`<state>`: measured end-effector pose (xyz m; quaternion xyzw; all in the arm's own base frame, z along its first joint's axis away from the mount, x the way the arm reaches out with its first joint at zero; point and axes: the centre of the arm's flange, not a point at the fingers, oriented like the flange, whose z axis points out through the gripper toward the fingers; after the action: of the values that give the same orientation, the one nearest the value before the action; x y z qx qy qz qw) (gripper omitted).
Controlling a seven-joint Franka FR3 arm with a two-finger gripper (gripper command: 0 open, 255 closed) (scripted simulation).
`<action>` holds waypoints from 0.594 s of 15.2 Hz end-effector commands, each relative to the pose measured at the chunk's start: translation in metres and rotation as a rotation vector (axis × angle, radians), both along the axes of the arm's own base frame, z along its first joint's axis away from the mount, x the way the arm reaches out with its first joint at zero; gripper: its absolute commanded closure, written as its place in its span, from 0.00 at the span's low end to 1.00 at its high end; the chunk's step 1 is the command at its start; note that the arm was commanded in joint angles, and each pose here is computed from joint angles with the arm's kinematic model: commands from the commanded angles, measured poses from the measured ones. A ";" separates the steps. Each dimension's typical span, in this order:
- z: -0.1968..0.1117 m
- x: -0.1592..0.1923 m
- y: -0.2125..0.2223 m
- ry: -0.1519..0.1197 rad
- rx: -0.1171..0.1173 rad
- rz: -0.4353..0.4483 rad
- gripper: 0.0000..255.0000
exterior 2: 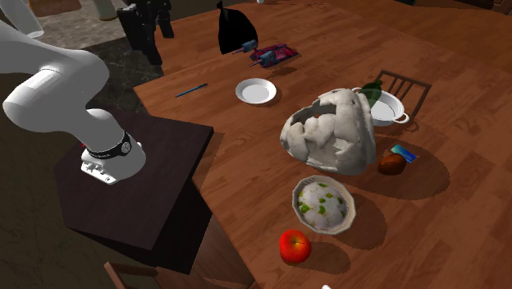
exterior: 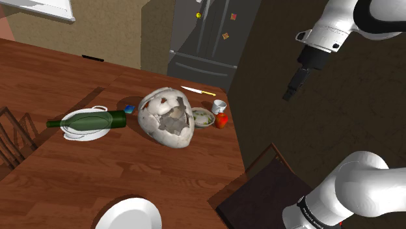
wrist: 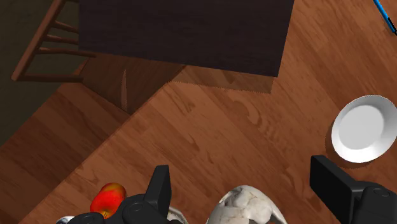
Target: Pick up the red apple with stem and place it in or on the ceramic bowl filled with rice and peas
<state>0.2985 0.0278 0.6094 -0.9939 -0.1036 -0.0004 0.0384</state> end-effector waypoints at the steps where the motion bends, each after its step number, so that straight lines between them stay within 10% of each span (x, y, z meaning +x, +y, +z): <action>1: 0.000 0.000 0.000 0.000 0.000 0.000 0.00; 9: -0.063 0.076 -0.041 0.008 0.017 -0.034 0.00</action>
<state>0.3673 -0.0047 0.5532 -0.9950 -0.0886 0.0024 0.0463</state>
